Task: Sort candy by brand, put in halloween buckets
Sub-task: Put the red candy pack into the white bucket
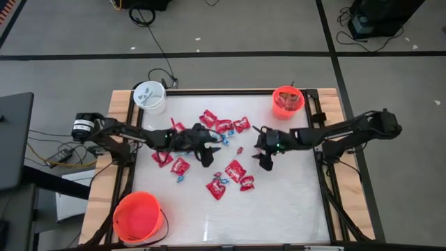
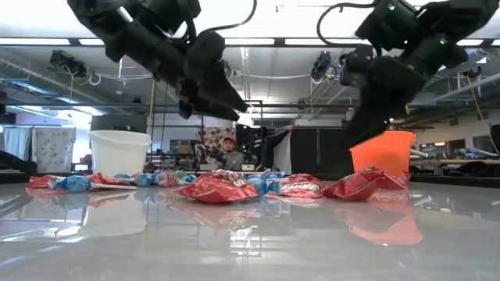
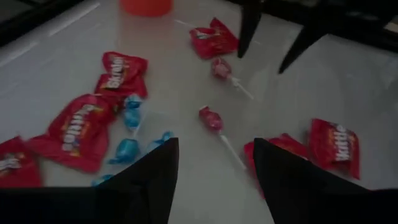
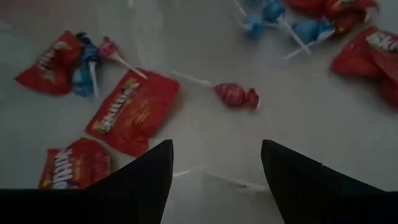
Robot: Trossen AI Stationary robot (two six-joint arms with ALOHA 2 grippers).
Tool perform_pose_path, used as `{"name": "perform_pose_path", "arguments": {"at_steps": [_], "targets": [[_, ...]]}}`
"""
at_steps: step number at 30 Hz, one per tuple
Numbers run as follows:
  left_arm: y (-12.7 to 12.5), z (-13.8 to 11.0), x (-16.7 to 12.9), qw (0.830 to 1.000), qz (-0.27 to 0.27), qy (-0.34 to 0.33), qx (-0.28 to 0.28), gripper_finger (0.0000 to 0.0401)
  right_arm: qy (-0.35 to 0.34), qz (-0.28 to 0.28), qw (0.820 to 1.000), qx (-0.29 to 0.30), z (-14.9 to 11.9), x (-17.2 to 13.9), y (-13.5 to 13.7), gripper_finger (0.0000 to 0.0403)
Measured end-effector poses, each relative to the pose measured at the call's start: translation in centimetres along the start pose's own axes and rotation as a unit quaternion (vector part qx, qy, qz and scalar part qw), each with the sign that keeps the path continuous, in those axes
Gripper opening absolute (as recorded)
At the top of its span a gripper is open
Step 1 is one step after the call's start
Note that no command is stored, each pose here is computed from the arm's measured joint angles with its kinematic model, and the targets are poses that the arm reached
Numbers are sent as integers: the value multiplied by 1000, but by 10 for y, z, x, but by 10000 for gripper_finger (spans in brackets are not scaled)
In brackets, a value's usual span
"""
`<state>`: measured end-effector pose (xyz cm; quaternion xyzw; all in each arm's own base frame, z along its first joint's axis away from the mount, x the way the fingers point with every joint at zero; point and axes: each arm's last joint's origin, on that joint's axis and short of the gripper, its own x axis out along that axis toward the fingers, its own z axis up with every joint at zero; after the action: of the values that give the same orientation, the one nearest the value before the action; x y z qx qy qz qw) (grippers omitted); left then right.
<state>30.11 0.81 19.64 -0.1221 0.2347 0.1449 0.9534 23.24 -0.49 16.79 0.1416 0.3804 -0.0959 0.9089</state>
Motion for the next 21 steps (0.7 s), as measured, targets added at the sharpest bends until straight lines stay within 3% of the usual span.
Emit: {"name": "perform_pose_path", "arguments": {"at_steps": [3,6,9,15,21], "targets": [[-7,0,-7,1000,2,1,5,207,18,-64,998,-6,-11,3,6,250],[-8,2,-22,1000,25,6,2,207,50,-166,985,-4,-17,-5,3,244],[-9,9,-40,999,47,-8,-9,207,78,-222,972,23,-19,-16,-2,239],[-19,11,-56,996,74,-39,-15,207,126,-281,948,83,-32,-14,-28,235],[-29,0,-49,998,66,-22,-5,207,124,-272,949,95,-41,0,-43,225]]}}
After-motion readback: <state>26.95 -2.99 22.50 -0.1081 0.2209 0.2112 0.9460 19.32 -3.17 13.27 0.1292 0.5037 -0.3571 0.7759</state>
